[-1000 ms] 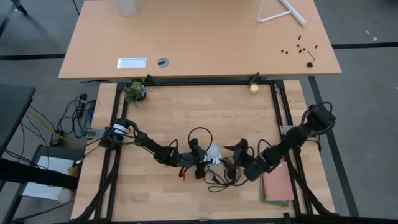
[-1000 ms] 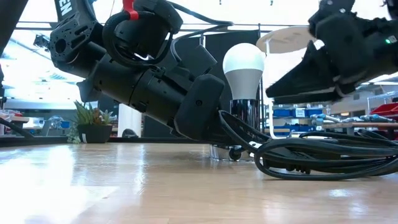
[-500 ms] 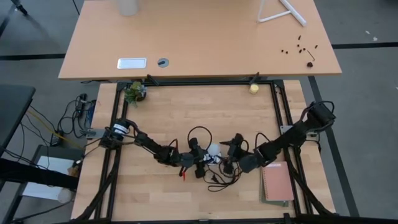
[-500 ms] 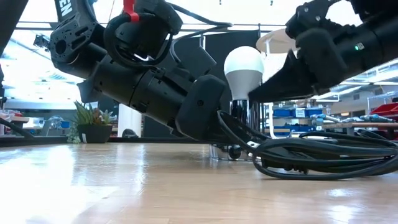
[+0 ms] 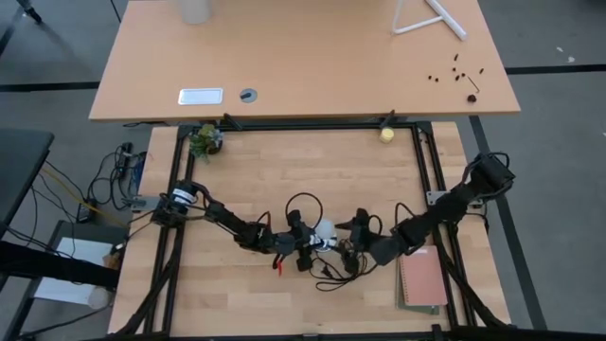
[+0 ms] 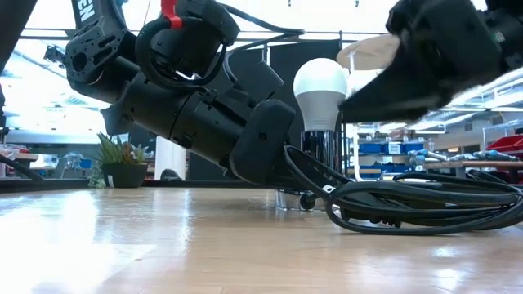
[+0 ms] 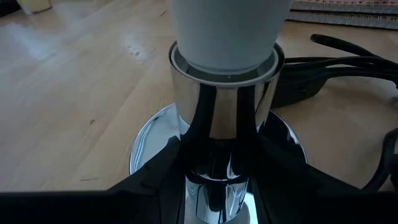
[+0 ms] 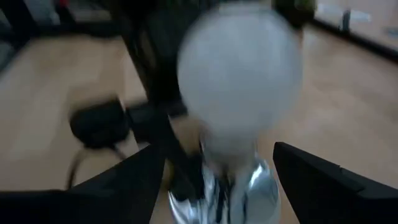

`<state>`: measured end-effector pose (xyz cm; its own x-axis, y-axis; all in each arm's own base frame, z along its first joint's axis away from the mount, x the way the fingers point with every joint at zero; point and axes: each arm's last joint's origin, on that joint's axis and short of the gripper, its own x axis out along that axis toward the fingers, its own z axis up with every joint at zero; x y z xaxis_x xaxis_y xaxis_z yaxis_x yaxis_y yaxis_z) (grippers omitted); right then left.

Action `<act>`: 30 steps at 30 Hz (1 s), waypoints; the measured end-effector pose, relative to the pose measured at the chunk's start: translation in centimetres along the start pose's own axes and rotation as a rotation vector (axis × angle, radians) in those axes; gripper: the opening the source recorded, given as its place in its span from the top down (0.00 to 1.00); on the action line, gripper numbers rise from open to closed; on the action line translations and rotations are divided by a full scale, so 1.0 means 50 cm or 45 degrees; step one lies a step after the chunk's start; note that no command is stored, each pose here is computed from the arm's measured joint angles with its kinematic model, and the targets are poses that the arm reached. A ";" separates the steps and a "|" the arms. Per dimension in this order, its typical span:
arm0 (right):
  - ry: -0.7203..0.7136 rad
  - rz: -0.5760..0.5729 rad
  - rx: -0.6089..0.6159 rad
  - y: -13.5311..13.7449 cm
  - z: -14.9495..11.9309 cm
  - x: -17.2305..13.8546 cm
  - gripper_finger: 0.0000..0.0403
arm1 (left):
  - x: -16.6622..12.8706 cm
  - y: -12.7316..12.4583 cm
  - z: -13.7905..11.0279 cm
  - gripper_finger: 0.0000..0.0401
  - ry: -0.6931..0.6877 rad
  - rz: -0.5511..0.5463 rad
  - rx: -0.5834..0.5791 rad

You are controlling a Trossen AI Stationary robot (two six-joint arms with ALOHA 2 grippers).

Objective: Screw lightbulb
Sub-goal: Remove the lightbulb from the lamp

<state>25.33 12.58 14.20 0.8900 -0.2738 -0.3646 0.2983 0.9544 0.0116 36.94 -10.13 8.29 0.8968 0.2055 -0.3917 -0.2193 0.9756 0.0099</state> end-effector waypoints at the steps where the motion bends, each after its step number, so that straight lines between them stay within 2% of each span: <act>1: -0.032 0.004 0.004 0.000 0.006 0.004 0.23 | 0.000 0.000 0.000 0.54 -0.001 -0.001 -0.001; 6: -0.058 -0.039 -0.008 -0.021 0.018 0.026 0.23 | 0.000 0.000 0.001 0.54 -0.006 -0.002 -0.006; 12: 0.016 -0.100 -0.067 -0.039 0.009 0.035 0.23 | 0.000 0.000 0.000 0.54 -0.007 0.013 -0.011; 16: 0.064 -0.312 -0.067 -0.045 -0.016 0.020 0.23 | -0.001 0.000 0.000 0.54 -0.004 0.025 -0.006; 19: 0.095 -0.507 0.004 -0.061 -0.052 0.002 0.23 | -0.001 -0.001 -0.001 0.54 0.001 0.022 0.005; 21: 0.099 -0.480 0.086 -0.055 -0.053 -0.003 0.23 | -0.001 -0.001 -0.001 0.54 0.001 0.021 0.006; 23: 0.142 -0.368 0.101 -0.044 -0.051 -0.002 0.23 | -0.001 -0.001 -0.001 0.54 0.001 0.021 0.006; 27: 0.097 -0.095 0.048 -0.014 -0.024 0.004 0.23 | -0.001 -0.001 -0.001 0.54 0.001 0.022 0.011; 30: 0.001 -0.016 -0.013 -0.007 0.000 0.010 0.23 | -0.001 -0.001 -0.001 0.54 0.001 0.022 0.010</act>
<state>25.69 12.09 14.02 0.8860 -0.2855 -0.3653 0.3059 0.9521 -0.0022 36.88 -10.21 8.26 0.8925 0.2224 -0.3923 -0.2317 0.9725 0.0243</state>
